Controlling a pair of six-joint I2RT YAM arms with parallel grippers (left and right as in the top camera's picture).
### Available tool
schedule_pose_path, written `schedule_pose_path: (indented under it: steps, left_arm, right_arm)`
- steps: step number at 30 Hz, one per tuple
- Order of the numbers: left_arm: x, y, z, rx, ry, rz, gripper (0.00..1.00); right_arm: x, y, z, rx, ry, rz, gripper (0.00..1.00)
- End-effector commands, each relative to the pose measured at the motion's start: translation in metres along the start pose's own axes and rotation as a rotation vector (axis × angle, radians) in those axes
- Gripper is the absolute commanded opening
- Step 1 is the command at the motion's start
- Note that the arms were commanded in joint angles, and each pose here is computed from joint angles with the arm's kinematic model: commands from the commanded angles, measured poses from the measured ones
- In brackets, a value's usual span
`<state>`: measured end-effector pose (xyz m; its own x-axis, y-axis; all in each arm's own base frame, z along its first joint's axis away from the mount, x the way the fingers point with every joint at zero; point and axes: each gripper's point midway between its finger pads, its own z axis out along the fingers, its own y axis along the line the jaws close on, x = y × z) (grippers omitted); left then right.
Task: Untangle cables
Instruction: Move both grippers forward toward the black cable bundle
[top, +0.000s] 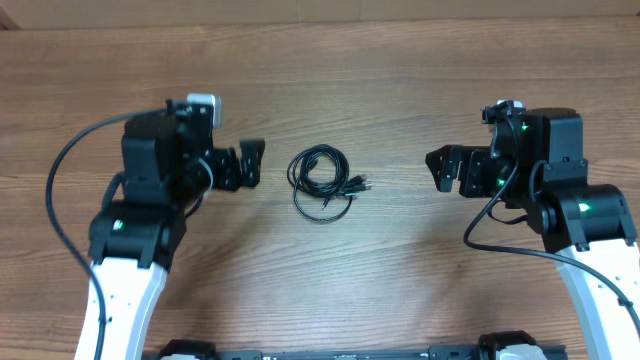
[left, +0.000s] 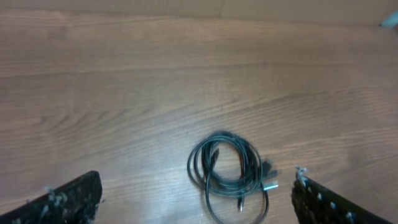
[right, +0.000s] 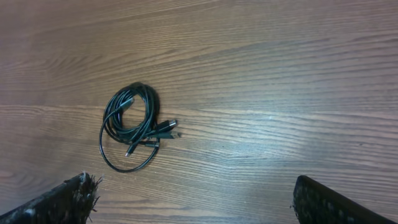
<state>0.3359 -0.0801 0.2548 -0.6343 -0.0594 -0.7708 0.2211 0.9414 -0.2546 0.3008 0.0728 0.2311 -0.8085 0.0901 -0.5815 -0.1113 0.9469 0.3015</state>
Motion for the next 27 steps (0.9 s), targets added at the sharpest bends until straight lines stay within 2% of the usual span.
schedule_pose_path:
  steps: [1,8,18,24,27]
  left_arm:
    - [0.000,-0.004,0.028,0.016,0.032,-0.034,0.96]
    - [0.043,-0.007,0.091,-0.028,0.208,0.000,0.94]
    - [0.133,-0.017,0.155,-0.036,0.496,0.008,0.75]
    - [0.166,-0.018,0.171,-0.049,0.588,-0.007,0.60]
    - [0.179,-0.019,0.175,-0.053,0.625,0.000,0.56]
  right_arm:
    - [-0.008,0.009,-0.008,-0.042,-0.023,-0.002,1.00]
    - [-0.008,0.012,-0.008,-0.059,-0.022,-0.003,1.00]
    - [-0.007,0.012,-0.008,-0.059,-0.021,-0.003,1.00]
    - [-0.007,0.012,-0.008,-0.059,-0.021,-0.003,1.00]
    - [-0.007,0.012,-0.008,-0.059,-0.021,-0.003,1.00]
